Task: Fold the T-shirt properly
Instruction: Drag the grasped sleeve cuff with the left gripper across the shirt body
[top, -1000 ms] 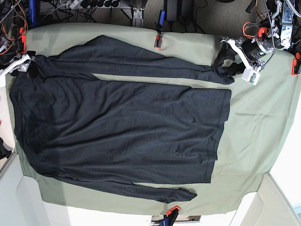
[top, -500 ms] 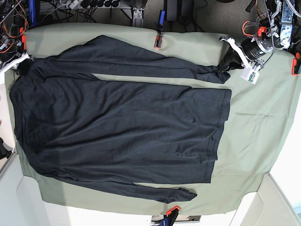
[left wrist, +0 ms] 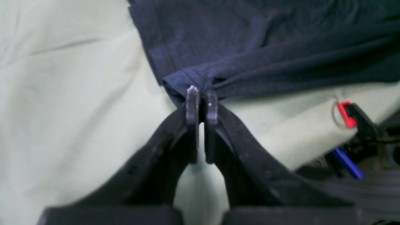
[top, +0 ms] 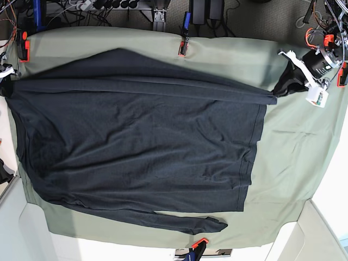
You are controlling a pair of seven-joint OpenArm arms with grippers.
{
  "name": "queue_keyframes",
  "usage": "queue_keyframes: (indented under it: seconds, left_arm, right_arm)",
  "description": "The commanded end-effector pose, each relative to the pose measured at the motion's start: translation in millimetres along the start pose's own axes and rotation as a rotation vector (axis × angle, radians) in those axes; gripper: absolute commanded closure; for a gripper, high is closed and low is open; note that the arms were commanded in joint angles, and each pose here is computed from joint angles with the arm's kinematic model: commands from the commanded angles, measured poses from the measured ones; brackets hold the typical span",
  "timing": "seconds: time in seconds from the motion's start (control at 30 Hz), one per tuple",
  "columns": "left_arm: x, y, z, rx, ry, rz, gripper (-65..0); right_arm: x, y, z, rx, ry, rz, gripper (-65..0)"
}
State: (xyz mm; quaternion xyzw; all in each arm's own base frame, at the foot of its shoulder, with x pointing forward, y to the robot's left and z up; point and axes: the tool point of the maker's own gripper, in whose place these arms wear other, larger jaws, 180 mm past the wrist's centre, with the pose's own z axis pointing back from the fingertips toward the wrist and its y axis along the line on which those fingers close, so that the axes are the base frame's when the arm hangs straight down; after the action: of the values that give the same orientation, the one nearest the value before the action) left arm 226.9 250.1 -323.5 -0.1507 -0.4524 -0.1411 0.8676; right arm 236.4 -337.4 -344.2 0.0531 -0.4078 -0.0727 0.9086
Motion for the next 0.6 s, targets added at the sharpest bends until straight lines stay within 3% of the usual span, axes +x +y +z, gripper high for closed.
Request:
queue_keyframes:
  seconds: [0.0, 0.3, 0.57]
  left_arm:
    - [19, 1, 4, -0.012, -0.05, -0.035, 0.0]
    - [46, 17, -7, 0.019, -0.093, -0.106, 0.0]
    - [59, 51, -52, 0.039, -0.091, -0.092, 0.0]
  right_arm:
    - [22, -1, 4, 0.002, -0.064, 0.025, 0.0]
    - [58, 3, -14, 0.021, -0.143, 0.005, 0.0]
    - [77, 11, -61, 0.049, -0.145, -0.021, 0.0]
